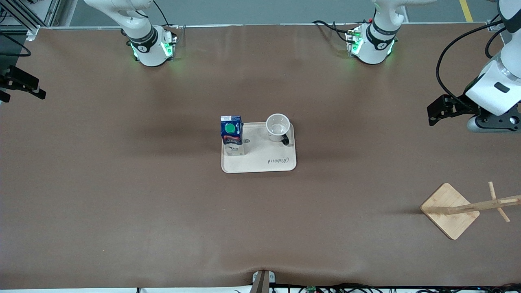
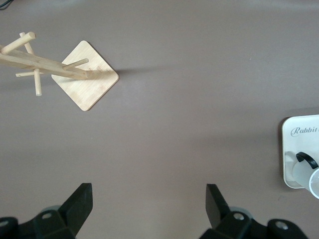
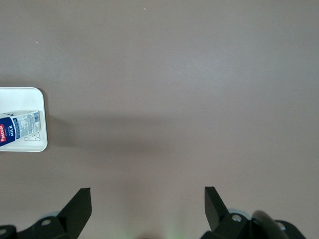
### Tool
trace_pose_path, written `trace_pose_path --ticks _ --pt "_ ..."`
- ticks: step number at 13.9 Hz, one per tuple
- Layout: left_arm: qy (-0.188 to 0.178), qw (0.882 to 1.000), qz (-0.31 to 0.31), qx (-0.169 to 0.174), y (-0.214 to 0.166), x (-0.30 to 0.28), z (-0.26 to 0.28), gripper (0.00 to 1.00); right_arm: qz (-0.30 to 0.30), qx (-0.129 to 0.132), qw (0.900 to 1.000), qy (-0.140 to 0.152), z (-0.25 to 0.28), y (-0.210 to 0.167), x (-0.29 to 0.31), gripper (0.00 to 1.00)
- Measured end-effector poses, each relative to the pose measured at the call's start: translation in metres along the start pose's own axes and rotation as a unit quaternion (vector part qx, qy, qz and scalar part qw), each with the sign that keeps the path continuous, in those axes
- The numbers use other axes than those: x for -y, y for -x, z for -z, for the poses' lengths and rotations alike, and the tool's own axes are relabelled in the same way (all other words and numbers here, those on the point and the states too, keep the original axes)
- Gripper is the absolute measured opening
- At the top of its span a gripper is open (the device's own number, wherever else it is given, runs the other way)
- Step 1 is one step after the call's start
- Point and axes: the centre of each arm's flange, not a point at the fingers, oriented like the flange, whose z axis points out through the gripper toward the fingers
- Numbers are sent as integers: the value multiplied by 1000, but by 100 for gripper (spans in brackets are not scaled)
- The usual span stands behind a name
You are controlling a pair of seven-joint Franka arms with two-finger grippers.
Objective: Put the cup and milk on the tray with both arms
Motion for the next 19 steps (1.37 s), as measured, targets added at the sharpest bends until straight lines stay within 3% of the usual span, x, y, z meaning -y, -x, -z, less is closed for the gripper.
trace_pose_path --ticks 8,12,19 --pt "0 1000 9 1 2 -8 1 100 0 0 1000 0 0 0 0 100" --pt "-4 1000 29 2 21 -14 9 100 0 1 1000 0 0 0 0 100" --pt "-7 999 41 1 27 19 14 100 0 3 1000 -5 -1 1 1 100"
